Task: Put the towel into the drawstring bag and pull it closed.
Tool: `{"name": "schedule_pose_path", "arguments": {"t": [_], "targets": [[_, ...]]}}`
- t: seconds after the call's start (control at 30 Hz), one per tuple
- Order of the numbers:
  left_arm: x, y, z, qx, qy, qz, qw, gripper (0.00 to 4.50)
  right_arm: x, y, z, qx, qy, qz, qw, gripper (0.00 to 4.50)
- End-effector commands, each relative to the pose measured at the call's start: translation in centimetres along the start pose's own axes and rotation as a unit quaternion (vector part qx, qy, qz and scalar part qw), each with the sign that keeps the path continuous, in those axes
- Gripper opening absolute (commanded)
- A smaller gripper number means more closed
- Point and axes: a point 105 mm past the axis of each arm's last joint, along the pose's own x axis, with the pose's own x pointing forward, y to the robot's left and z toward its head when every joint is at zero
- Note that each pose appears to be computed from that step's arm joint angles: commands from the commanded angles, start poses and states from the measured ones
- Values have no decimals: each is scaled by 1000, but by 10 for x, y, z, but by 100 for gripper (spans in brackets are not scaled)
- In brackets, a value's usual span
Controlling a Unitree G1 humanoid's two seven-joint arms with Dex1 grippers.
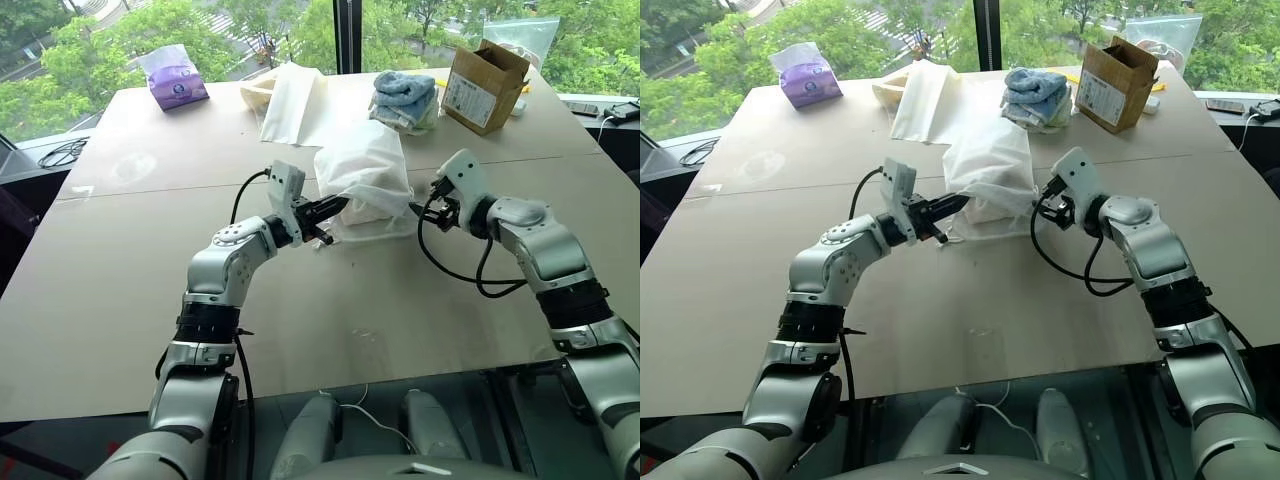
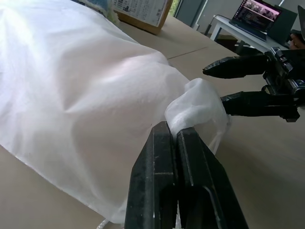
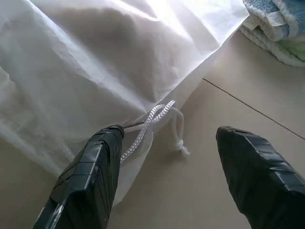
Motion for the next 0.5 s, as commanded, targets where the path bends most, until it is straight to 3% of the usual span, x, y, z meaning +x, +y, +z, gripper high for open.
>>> {"name": "schedule_pose_path", "arguments": {"t": [0.03, 0.17, 0.2, 0.23, 0.37, 0.43, 0.5], "targets": [[2, -5, 12, 21, -19, -7, 1000, 0, 0, -2, 14, -37, -10, -11, 999, 332], [2, -5, 11, 21, -19, -9, 1000, 0, 1, -3, 10, -34, -1, -20, 999, 332], [3, -5, 11, 21, -19, -9, 1000, 0, 1, -3, 9, -30, -1, -21, 999, 283], [3, -5, 11, 21, -19, -9, 1000, 0, 1, -2, 9, -29, -1, -21, 999, 263], [3, -5, 11, 21, -18, -10, 1000, 0, 1, -1, 10, -26, -6, -21, 999, 68], [3, -5, 11, 20, -18, -10, 1000, 0, 1, 0, 9, -25, -6, -17, 1000, 1], [3, -5, 11, 20, -19, -10, 1000, 0, 1, 1, 8, -25, -6, -16, 1000, 1]]}}
